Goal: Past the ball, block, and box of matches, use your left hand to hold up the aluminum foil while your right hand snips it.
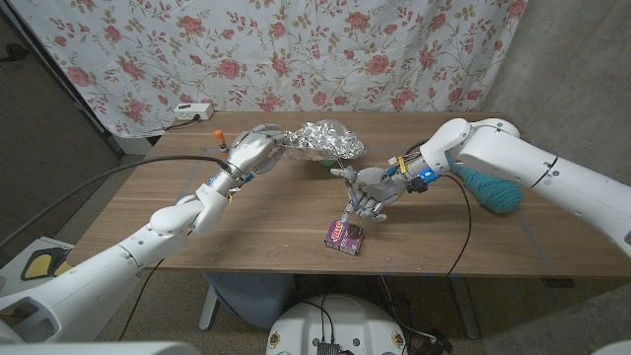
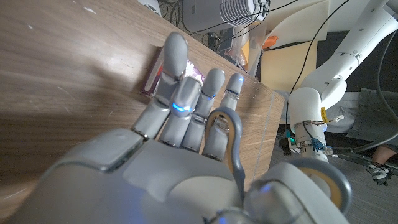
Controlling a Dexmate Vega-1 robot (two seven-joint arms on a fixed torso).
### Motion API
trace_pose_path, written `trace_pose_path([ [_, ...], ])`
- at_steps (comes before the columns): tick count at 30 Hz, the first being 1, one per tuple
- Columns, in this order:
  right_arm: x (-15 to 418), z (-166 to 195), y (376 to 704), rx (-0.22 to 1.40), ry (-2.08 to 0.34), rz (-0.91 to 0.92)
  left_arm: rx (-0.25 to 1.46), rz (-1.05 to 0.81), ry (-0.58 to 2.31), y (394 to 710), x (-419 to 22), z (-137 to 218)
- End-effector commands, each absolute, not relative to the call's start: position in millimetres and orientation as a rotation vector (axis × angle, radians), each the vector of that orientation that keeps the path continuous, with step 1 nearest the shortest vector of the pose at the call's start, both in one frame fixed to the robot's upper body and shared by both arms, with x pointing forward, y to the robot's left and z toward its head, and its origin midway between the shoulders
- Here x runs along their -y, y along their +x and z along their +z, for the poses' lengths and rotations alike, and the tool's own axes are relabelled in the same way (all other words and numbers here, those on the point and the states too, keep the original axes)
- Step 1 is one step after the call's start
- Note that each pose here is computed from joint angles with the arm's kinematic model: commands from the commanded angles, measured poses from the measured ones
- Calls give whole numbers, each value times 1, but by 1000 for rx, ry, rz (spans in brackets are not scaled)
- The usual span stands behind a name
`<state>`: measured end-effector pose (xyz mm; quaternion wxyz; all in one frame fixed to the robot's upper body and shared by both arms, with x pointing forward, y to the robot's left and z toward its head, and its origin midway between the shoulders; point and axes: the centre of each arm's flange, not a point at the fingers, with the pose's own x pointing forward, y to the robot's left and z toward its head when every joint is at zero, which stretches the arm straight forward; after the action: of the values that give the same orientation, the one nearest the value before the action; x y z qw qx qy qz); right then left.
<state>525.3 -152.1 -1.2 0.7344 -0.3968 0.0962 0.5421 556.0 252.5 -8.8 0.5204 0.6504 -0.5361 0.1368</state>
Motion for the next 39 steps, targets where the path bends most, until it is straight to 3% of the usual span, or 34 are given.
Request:
trace_pose_path([
  [1,157,-2,524,-218,-854,1194,1277,312,1563,560,-250,-11],
  [39,158,-1,512,-214,-820,1236,1244,293,1565,560,-248,-22],
])
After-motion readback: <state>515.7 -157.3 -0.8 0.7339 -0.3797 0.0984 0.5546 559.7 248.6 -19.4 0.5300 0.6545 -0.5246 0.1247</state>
